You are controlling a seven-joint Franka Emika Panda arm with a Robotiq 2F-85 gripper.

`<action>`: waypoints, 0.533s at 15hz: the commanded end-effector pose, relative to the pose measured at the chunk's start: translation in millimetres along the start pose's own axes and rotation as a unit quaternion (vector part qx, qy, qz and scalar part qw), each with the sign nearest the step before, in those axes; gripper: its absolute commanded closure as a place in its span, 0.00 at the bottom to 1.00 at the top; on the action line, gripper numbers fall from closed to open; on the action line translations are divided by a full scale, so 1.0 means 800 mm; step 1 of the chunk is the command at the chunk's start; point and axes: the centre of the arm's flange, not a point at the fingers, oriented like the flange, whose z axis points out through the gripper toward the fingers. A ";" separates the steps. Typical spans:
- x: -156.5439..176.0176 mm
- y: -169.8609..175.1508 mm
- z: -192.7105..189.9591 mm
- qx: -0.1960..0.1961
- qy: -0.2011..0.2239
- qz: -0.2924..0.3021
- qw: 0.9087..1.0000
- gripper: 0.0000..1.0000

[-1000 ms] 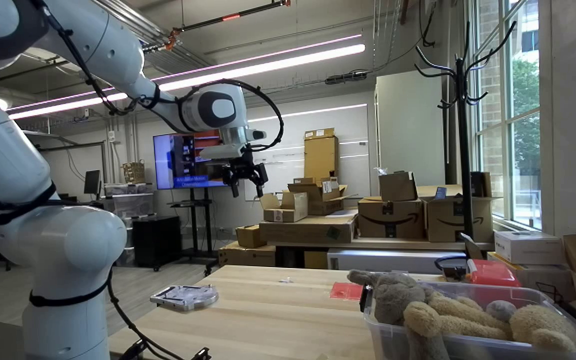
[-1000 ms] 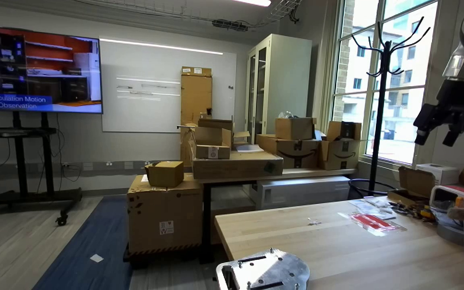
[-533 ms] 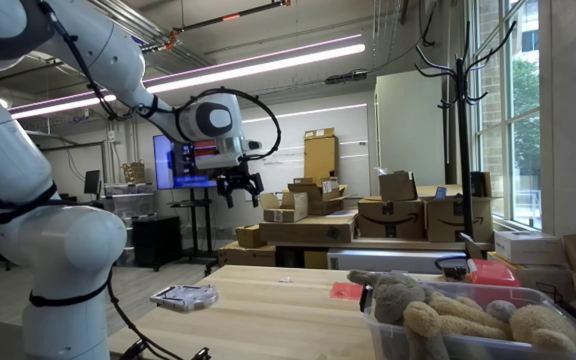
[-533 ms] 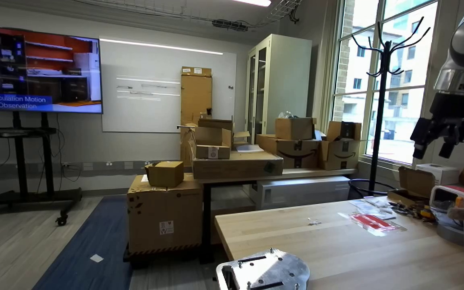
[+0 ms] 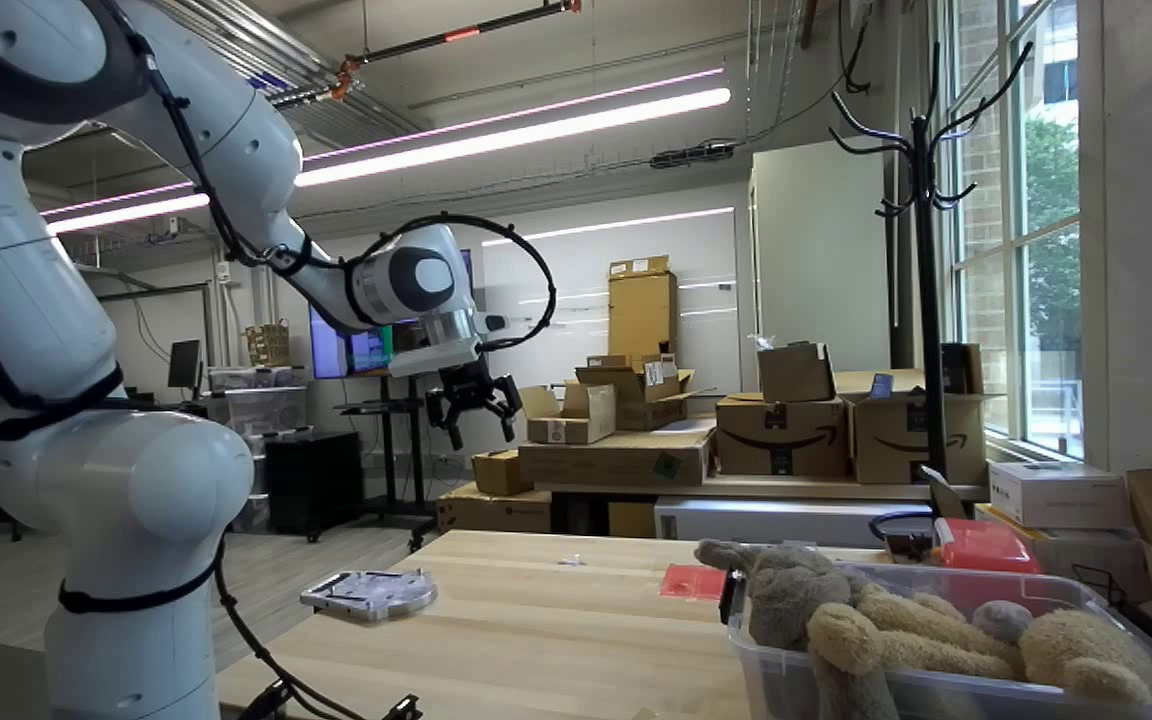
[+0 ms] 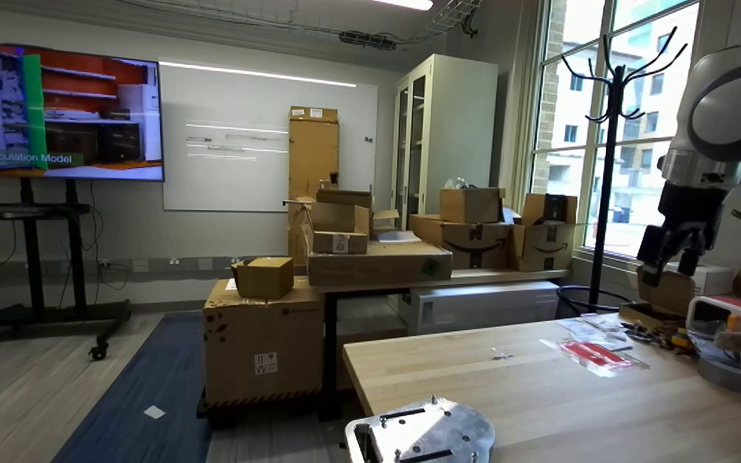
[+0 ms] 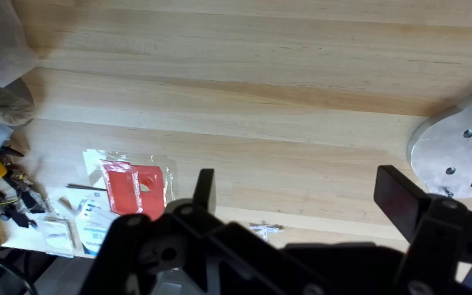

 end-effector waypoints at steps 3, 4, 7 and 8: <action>0.044 -0.029 0.078 0.000 -0.034 -0.031 0.999 0.00; 0.049 -0.033 0.093 0.006 -0.039 -0.036 0.999 0.00; 0.066 -0.042 0.135 0.008 -0.027 -0.051 0.998 0.00; 0.073 -0.041 0.147 0.010 -0.017 -0.054 0.998 0.00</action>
